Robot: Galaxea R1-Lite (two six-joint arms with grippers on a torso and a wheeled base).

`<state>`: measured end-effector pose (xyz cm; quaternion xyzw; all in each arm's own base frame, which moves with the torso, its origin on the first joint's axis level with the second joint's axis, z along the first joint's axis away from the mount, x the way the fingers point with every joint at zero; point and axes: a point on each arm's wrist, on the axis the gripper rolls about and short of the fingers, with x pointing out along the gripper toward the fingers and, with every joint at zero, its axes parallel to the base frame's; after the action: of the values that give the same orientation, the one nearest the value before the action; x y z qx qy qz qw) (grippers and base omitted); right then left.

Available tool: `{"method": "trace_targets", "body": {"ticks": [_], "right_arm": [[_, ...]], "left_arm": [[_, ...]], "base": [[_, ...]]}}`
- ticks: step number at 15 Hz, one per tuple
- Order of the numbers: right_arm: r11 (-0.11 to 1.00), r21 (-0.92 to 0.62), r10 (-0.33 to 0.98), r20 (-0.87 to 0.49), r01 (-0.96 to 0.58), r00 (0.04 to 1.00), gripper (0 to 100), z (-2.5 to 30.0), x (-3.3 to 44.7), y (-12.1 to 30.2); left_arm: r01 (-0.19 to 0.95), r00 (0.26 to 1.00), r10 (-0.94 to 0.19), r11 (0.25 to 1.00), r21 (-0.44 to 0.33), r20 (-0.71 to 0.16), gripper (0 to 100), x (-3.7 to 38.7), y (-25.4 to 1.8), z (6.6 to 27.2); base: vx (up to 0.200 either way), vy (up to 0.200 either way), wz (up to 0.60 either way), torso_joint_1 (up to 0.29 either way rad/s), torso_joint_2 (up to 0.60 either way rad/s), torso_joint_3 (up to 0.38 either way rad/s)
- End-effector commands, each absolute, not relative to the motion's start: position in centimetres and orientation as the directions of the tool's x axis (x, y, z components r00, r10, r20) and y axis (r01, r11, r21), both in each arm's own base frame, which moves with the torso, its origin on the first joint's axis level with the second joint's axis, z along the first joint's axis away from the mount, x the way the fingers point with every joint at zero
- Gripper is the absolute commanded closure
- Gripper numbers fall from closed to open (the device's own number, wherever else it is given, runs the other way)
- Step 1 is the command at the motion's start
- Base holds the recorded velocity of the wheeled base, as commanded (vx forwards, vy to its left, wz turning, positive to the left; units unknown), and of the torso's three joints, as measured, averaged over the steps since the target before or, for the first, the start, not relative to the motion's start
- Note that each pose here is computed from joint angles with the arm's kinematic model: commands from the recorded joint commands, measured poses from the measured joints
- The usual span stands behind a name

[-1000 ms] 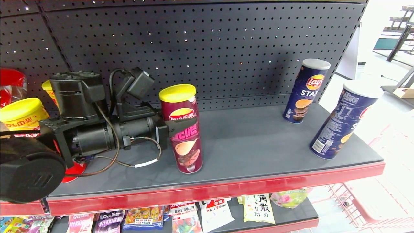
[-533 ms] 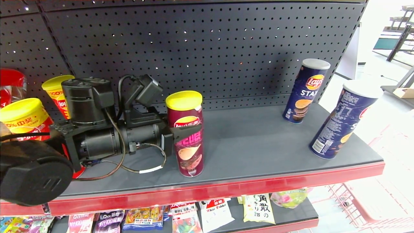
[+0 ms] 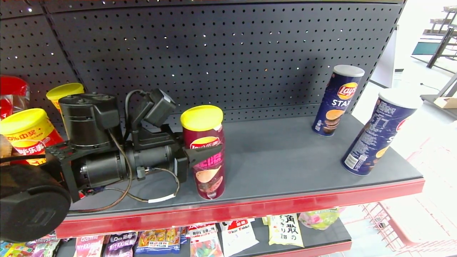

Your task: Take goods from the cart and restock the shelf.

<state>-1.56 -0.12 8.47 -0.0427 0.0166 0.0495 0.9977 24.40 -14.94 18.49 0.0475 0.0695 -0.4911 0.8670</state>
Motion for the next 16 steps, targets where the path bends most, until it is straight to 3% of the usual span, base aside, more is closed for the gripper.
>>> {"method": "trace_targets", "body": {"ticks": [1, 2, 8, 11, 15, 16], "right_arm": [[0.991, -0.084, 0.098, -0.038, -0.101, 0.994, 100, 8.5, -1.5, -0.1], [0.991, -0.084, 0.098, -0.038, -0.101, 0.994, 100, 8.5, -1.5, -0.1], [0.991, -0.085, 0.101, -0.041, -0.104, 0.994, 100, 8.5, -1.6, -0.1], [0.991, -0.084, 0.106, -0.041, -0.109, 0.994, 100, 8.5, -1.6, -0.1], [0.990, -0.084, 0.106, -0.054, -0.110, 0.993, 100, 8.5, -1.6, -0.1], [0.992, -0.089, 0.089, -0.070, -0.095, 0.994, 100, 8.5, -1.6, -0.1]], "left_arm": [[0.858, 0.506, -0.844, 0.513, 0.008, -0.177, 100, 24.5, -15.0, 18.3], [0.858, 0.506, -0.844, 0.513, 0.009, -0.177, 0, 24.5, -15.0, 18.3], [0.858, 0.503, -0.842, 0.513, -0.002, -0.194, 0, 23.6, -14.5, 17.8], [0.849, 0.513, -0.830, 0.529, -0.015, -0.218, 0, 20.3, -12.2, 17.1], [0.802, 0.586, -0.785, 0.598, 0.001, -0.199, 0, 16.0, -8.6, 16.9], [0.754, 0.647, -0.738, 0.656, 0.017, -0.193, 0, 14.3, -7.1, 16.4]], "base": [[0.000, 0.000, 0.00, 0.000, 0.00, 0.000], [0.000, 0.000, 0.00, 0.000, 0.00, 0.000], [0.000, 0.000, 0.00, 0.000, 0.00, 0.000], [0.000, 0.000, 0.00, 0.000, 0.00, 0.000], [0.000, 0.000, 0.00, 0.000, 0.00, 0.000], [0.000, 0.000, 0.00, 0.000, 0.00, 0.000]]}}
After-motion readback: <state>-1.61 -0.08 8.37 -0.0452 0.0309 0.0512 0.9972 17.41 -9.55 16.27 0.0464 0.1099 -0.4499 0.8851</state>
